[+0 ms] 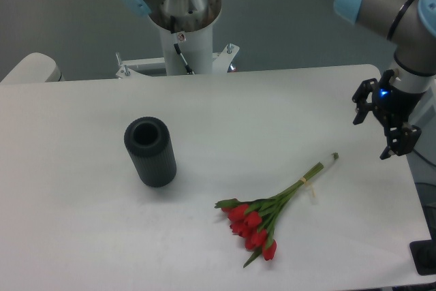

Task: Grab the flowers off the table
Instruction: 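Move the open gripper over the green stems of the red tulips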

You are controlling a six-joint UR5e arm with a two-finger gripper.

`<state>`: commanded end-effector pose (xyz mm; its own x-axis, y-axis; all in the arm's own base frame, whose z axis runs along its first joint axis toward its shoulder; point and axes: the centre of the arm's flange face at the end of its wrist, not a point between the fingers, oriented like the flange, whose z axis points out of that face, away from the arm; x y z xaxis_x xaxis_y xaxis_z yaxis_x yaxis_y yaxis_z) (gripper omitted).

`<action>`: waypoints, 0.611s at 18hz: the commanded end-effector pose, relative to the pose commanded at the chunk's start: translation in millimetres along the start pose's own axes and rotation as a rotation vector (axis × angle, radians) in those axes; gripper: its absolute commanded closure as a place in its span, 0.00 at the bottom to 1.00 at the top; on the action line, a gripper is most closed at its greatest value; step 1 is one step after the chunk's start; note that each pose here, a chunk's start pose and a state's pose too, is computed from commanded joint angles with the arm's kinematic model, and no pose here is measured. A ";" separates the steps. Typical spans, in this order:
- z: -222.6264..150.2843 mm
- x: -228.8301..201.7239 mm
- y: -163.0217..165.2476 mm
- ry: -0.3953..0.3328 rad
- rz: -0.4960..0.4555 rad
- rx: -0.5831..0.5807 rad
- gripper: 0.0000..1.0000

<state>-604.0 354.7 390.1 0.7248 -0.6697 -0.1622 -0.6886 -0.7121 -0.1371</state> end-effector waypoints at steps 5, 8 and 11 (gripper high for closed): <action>13.4 -3.1 -30.7 0.002 -0.056 -0.006 0.00; 19.1 -4.1 -46.1 0.024 -0.111 -0.043 0.00; 30.8 -0.9 -61.0 0.052 -0.170 -0.074 0.00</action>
<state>-563.3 405.2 368.6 0.8321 -0.5469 -0.0921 -0.5538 -0.8282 -0.0853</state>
